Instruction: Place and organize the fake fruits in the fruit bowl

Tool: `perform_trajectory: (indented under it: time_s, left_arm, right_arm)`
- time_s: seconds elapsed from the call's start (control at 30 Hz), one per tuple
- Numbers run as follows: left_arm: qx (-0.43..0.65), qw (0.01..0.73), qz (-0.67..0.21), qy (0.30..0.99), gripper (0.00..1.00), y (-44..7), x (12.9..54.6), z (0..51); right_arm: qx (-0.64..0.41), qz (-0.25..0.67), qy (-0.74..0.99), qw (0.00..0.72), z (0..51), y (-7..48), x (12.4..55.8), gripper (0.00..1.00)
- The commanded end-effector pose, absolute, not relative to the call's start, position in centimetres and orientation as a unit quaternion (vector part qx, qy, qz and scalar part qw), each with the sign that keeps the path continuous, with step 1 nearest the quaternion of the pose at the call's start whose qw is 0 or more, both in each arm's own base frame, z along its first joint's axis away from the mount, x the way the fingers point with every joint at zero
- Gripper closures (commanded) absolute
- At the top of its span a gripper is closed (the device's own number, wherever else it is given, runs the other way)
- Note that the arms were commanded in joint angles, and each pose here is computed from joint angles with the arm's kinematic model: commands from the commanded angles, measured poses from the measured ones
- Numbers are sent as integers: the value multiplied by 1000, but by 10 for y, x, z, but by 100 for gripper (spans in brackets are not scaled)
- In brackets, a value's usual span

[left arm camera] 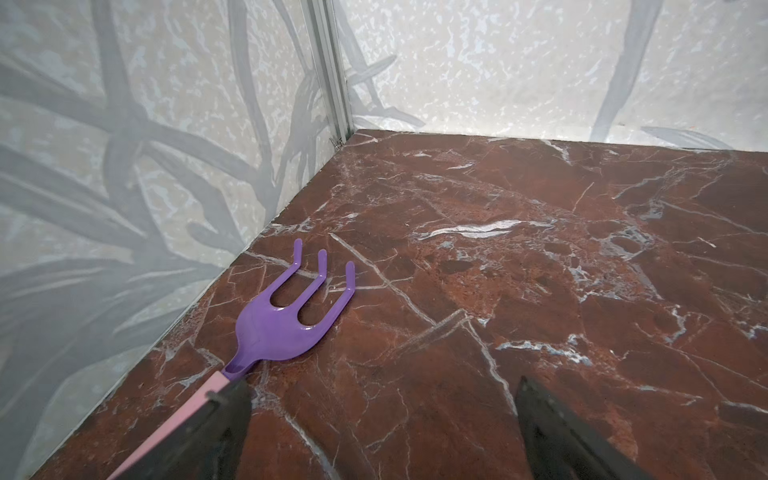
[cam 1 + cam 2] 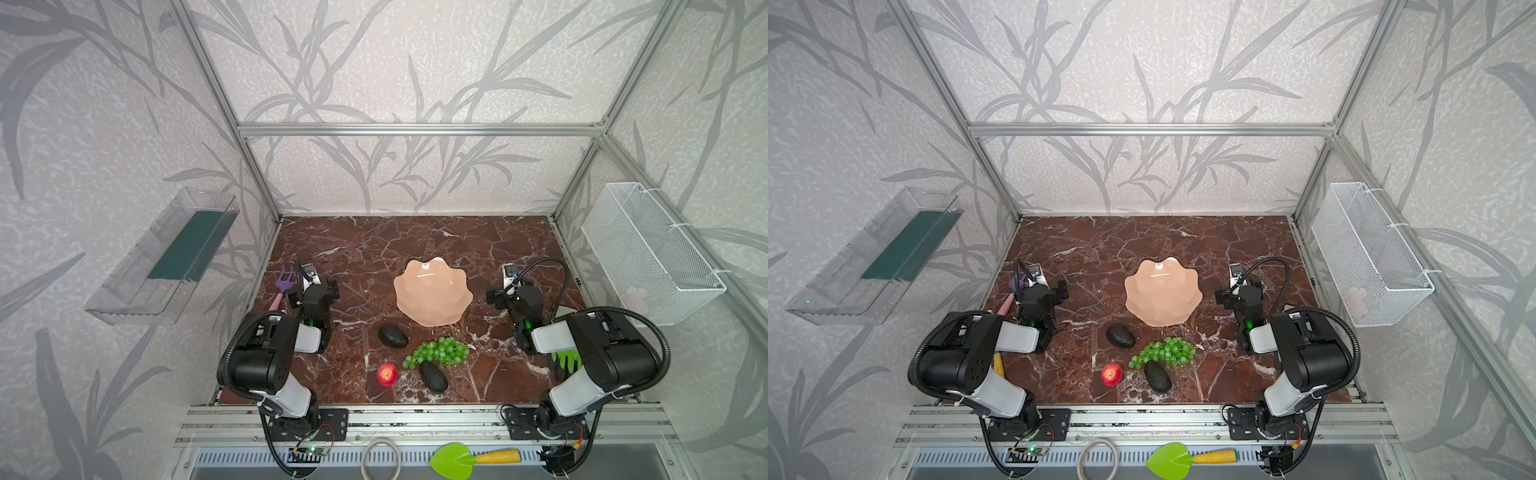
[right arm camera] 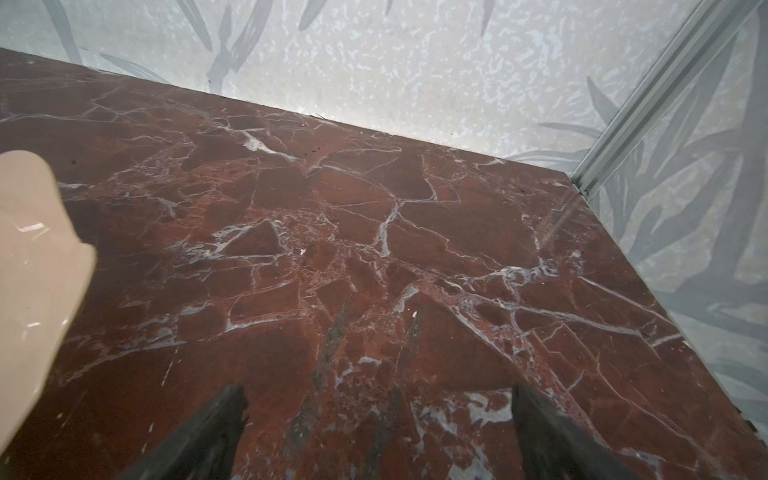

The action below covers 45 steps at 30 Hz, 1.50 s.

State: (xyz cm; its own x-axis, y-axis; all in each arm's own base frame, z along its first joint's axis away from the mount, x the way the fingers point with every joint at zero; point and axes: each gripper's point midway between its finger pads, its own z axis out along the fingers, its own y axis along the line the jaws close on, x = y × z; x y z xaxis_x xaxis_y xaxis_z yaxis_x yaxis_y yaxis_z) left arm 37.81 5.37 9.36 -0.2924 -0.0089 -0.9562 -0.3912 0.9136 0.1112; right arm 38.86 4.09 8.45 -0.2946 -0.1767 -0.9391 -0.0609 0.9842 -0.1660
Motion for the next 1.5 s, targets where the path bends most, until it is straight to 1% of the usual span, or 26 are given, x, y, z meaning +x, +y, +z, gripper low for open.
perform_trajectory:
  time_s: [0.0, 0.87, 0.97, 1.1, 1.17, 1.23, 1.27, 1.3, 1.33, 1.4, 1.47]
  left_arm:
    - [-128, 595, 166, 776, 1, 55, 383, 104]
    - [-129, 595, 166, 776, 1, 56, 383, 104]
    - [-129, 588, 148, 784, 1, 57, 386, 102]
    - [-129, 587, 142, 786, 1, 58, 386, 101]
    - [-137, 589, 147, 783, 1, 61, 385, 102]
    - [-140, 588, 143, 784, 1, 63, 385, 102]
    - [-144, 588, 143, 783, 1, 64, 385, 104]
    - [-147, 587, 144, 783, 1, 65, 385, 108]
    - [-145, 583, 144, 786, 1, 65, 385, 113]
    - [-147, 574, 153, 791, 1, 67, 384, 128]
    - [-193, 560, 174, 786, 1, 80, 375, 148]
  right_arm:
    - [-73, -41, 796, 599, 96, 42, 394, 1]
    - [-76, -34, 799, 596, 94, 42, 394, 1]
    - [-75, -33, 798, 597, 95, 42, 395, 1]
    - [-71, -38, 797, 599, 96, 40, 394, 1]
    - [-51, -56, 792, 605, 101, 33, 392, 1]
    - [-41, -81, 794, 601, 125, 29, 387, 1]
    - [-37, -83, 810, 579, 137, 29, 386, 1]
    - [-13, -73, 823, 564, 162, 27, 385, 1]
    - [-1, -59, 830, 555, 188, 29, 384, 1]
    - [-16, 0, 829, 559, 235, 47, 377, 1]
    - [36, 66, 813, 577, 258, 53, 368, 1]
